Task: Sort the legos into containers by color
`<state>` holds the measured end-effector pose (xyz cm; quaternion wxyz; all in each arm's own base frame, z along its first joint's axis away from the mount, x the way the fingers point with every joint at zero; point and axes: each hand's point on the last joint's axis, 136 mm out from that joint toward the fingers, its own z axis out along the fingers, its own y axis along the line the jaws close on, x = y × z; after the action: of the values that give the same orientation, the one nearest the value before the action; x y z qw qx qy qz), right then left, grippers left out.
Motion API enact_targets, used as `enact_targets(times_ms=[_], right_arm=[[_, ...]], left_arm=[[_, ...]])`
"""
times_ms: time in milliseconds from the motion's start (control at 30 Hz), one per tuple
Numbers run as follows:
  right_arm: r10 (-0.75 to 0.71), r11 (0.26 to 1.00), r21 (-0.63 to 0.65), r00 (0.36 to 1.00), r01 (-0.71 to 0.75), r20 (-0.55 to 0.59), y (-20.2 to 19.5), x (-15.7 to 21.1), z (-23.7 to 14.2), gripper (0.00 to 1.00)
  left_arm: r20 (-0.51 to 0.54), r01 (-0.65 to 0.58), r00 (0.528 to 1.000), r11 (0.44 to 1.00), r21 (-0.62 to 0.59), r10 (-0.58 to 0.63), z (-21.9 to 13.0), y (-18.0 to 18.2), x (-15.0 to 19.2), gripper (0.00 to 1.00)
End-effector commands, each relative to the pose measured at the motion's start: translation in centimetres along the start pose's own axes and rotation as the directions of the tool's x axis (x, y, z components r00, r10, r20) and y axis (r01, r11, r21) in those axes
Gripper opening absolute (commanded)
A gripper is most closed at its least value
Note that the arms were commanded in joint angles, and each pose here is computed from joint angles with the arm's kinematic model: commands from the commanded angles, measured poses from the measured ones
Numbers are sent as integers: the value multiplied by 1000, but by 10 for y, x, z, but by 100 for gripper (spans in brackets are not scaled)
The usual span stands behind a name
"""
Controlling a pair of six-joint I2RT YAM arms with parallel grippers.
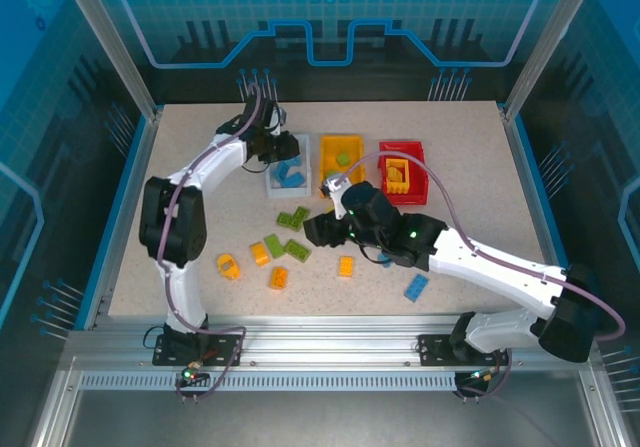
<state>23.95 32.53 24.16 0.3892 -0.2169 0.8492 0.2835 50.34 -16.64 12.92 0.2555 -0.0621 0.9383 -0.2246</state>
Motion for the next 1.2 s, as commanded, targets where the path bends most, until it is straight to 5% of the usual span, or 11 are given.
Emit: enact_targets(times_ms=[0,233,367,467,800,933,1167], right_arm=[[-16,1000,-12,998,17,63,9,-19,-1,61],[22,1000,-10,1000,-22,17,3,3,3,61],[27,1000,8,1000,-27,-9,-2,12,7,62],[38,997,66,998,-35,-42,-13,22,9,62],[310,882,431,925,-193,-220,-74,99,3,62],[449,800,561,834,-216,-320,-84,148,4,63],[556,740,630,740,-234,-378,-87,182,27,67]], left_arm=[[-48,92,995,995,34,-91,15,6,-4,16],[-67,138,989,986,98,-132,34,4,-9,23],[-60,139,989,984,110,-133,29,2,-7,38],[-24,126,992,987,104,-124,11,-1,-11,48],[105,90,989,983,158,-107,-78,-30,-18,53],[130,57,988,976,210,-85,-120,-49,9,54],[86,-64,996,945,320,38,-178,-88,117,58]])
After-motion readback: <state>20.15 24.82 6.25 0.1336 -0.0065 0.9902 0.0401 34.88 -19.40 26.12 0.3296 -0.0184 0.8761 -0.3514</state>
